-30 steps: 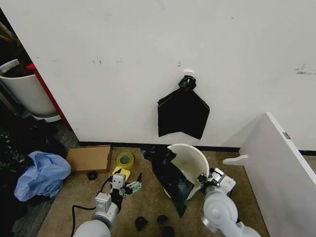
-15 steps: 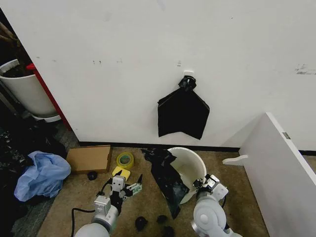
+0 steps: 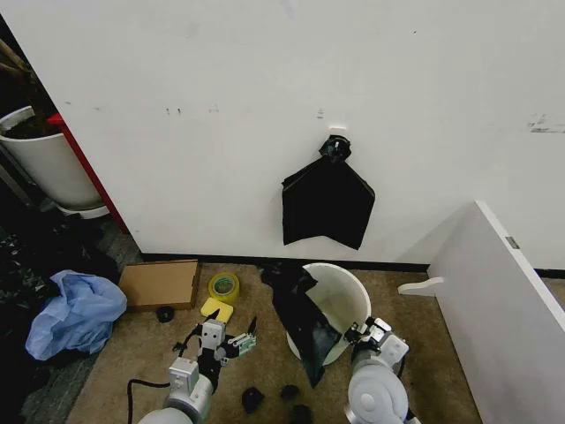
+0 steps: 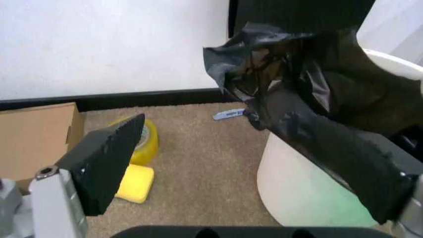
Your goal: Place the garbage bag over the trash bin.
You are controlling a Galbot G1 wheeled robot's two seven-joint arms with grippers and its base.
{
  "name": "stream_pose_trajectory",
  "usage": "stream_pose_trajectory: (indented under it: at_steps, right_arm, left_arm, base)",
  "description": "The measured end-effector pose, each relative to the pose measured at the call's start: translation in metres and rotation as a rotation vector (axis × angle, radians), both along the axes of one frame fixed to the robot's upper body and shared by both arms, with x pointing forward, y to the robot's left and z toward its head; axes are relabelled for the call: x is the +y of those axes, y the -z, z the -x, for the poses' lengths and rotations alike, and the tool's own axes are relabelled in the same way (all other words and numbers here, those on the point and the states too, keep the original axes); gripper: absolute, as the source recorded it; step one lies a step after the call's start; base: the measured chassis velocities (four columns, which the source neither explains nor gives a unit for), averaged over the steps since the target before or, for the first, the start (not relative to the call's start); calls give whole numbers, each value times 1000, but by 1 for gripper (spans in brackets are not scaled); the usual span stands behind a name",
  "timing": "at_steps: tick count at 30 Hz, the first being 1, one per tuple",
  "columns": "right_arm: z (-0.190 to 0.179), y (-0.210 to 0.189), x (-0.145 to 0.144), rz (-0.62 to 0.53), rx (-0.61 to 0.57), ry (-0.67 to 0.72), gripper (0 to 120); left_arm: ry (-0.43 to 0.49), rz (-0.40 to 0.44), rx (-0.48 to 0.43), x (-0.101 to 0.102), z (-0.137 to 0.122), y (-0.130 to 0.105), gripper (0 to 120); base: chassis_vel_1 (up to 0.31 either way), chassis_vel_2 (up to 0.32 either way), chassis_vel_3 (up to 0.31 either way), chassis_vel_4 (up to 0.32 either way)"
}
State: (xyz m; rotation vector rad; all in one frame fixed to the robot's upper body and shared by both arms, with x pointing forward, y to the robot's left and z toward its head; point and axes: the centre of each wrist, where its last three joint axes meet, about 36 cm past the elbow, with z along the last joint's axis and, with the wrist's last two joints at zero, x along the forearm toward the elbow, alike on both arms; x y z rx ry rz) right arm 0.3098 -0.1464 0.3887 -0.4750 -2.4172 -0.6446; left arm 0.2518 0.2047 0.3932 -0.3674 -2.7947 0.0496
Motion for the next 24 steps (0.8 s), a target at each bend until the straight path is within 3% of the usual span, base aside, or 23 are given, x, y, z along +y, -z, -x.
stream_pose_trajectory:
  at_steps: [7,12,18,24]
  right_arm:
    - [12,-16,-10,150,-183,-68,63]
    - [34,-20,-31,347,-453,-399,83]
    - [44,-54,-30,324,-458,-641,99]
    - [34,-91,-30,226,-345,-902,100]
  left_arm:
    - [12,10,4,-4,3,-1,100]
    - [21,13,14,-7,1,1,100]
    - [34,21,14,-8,-5,-3,100]
    - [36,1,30,-7,-5,1,100]
  base:
    - [0,0,0,0]
    - [0,0,0,0]
    - [0,0,0,0]
    - [0,0,0,0]
